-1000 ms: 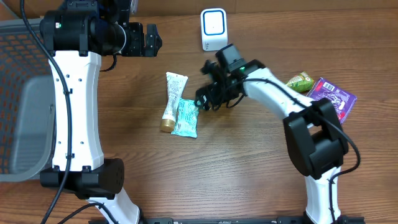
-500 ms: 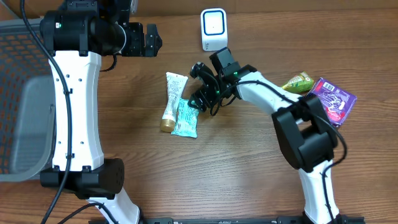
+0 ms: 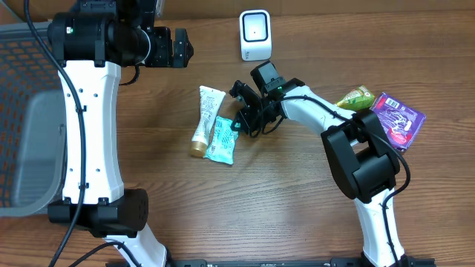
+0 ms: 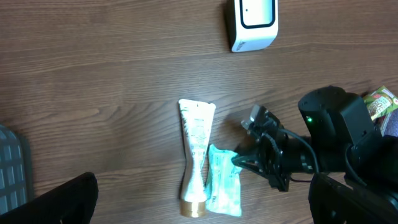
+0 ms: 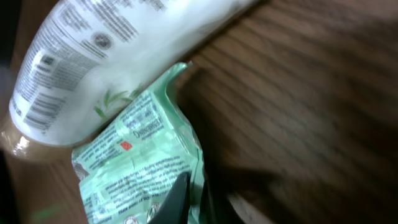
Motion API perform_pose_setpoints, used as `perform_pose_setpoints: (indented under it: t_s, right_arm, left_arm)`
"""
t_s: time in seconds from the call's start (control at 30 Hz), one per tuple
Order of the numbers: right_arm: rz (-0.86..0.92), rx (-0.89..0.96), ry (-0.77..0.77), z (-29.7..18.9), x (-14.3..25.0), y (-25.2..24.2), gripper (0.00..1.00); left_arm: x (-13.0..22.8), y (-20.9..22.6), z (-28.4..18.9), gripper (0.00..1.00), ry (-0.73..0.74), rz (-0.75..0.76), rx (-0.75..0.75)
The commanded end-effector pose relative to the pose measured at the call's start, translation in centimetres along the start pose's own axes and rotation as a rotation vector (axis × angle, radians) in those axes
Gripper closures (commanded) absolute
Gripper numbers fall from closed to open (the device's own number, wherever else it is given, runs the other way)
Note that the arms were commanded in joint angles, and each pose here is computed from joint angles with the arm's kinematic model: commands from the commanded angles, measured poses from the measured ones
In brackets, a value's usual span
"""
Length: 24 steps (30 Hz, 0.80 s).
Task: Scan the item barcode
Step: 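Move the right gripper to the mint-green packet and grasp it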
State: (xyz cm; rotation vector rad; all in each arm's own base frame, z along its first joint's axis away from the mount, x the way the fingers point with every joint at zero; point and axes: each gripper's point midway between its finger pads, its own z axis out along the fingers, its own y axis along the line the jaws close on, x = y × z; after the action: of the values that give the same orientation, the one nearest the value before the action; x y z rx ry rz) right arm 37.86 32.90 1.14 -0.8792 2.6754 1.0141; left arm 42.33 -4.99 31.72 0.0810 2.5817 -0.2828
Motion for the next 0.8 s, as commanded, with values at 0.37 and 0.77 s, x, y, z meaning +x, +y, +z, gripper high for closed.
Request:
perform_pose_setpoints:
  t_s: [0.37, 0.77]
  right_arm:
    - [0.87, 0.508, -0.195, -11.4, 1.3, -8.9, 0.96]
    - [0.649, 0.488, -0.029, -9.3, 3.3, -6.3, 0.22]
  left_arm:
    - [-0.3, -0.5, -0.6, 0.0, -0.018, -0.008, 0.012]
    - [-0.3, -0.5, -0.6, 0.0, -0.018, -0.008, 0.012]
